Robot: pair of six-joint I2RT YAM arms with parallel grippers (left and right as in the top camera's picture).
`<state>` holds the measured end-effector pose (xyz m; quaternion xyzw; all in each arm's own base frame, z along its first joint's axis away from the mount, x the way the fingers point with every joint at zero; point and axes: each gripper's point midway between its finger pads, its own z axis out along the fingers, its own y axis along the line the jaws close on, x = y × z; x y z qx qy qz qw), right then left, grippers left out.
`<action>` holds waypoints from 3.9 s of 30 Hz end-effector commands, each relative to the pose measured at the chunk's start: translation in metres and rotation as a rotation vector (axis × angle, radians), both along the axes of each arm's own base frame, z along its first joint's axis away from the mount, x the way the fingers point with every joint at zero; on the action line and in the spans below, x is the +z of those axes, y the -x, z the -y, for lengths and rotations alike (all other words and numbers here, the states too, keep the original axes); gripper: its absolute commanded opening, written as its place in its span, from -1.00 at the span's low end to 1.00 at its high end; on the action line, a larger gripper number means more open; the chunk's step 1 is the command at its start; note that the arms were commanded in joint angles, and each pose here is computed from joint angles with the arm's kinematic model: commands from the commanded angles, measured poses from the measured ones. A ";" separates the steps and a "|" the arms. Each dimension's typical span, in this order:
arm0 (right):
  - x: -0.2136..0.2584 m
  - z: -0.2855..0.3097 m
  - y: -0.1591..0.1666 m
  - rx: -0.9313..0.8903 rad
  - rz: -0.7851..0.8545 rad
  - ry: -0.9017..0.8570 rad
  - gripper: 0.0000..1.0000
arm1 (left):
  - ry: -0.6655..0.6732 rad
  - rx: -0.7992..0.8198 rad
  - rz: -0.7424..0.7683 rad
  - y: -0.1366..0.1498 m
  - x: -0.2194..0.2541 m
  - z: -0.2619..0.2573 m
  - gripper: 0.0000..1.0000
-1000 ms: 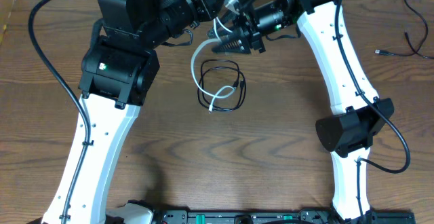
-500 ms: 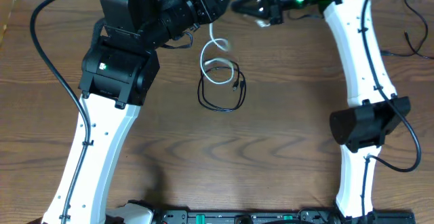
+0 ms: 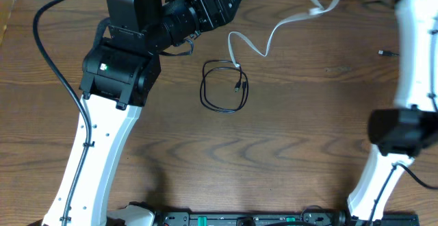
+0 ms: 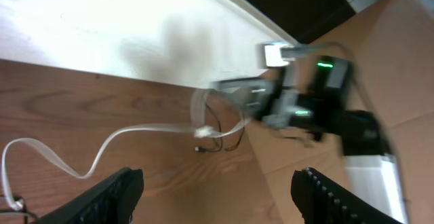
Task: Untangle cables
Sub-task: 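Pull the white cable to the upper right with the right gripper, then move the right gripper down onto the remaining black cable loop, then grasp the black cable loop with the right gripper and lift it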
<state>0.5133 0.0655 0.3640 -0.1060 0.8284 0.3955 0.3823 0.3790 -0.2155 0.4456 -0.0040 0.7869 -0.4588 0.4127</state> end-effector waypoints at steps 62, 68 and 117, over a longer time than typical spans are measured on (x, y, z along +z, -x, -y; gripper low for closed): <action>-0.085 0.256 0.087 -0.699 -0.518 0.152 0.98 | -0.336 0.042 -0.125 0.010 -0.076 -0.030 0.51; -0.097 0.137 0.059 -0.392 -0.503 0.286 0.98 | -0.508 0.248 -0.255 0.008 -0.110 -0.084 0.50; -0.372 -0.177 0.114 -0.413 -0.703 0.660 0.10 | -0.613 0.494 -0.487 0.022 -0.143 -0.189 0.50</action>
